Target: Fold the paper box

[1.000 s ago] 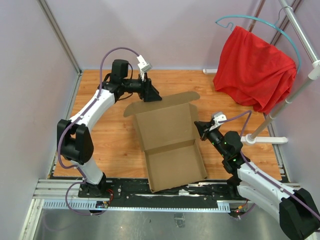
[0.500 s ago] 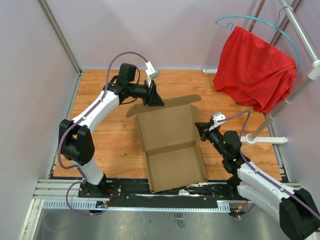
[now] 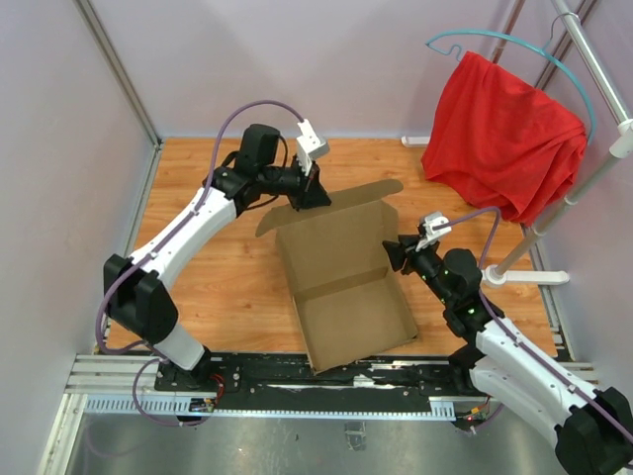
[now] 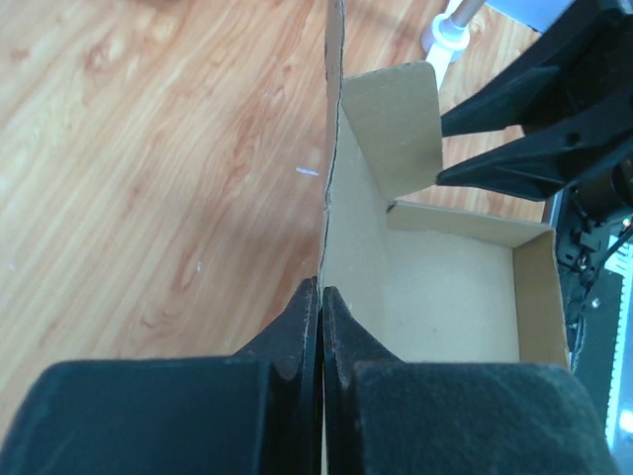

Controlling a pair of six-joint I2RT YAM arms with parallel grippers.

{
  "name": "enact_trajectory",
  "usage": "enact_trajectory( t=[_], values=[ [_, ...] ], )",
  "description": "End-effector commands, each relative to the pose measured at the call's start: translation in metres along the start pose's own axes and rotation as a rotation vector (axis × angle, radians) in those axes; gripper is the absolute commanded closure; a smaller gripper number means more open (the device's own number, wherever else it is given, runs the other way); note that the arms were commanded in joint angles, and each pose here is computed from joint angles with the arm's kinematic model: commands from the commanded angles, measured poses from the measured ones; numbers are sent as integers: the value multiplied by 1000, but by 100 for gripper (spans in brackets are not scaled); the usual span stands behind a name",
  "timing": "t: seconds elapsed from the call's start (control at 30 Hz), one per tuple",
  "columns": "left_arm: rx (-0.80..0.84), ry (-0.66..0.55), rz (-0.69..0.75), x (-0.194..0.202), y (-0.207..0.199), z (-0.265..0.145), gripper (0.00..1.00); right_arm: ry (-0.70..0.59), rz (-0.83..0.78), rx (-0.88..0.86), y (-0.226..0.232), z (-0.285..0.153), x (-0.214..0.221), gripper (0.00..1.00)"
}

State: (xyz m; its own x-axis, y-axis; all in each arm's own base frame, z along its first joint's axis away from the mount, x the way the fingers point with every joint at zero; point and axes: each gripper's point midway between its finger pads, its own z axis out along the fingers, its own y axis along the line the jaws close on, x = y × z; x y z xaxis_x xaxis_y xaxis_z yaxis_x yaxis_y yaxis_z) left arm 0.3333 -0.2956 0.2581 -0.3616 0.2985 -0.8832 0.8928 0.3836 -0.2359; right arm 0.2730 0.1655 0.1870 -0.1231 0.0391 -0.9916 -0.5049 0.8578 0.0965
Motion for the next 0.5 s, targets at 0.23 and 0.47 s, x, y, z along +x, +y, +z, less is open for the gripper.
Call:
enact_trajectory(
  t=[0.23, 0.47],
  values=[
    [46, -87, 366, -52, -57, -21, 100, 23, 34, -33, 10, -2, -8, 58],
    [112, 14, 383, -19, -57, -5, 100, 74, 36, -10, 5, -3, 8, 58]
  ],
)
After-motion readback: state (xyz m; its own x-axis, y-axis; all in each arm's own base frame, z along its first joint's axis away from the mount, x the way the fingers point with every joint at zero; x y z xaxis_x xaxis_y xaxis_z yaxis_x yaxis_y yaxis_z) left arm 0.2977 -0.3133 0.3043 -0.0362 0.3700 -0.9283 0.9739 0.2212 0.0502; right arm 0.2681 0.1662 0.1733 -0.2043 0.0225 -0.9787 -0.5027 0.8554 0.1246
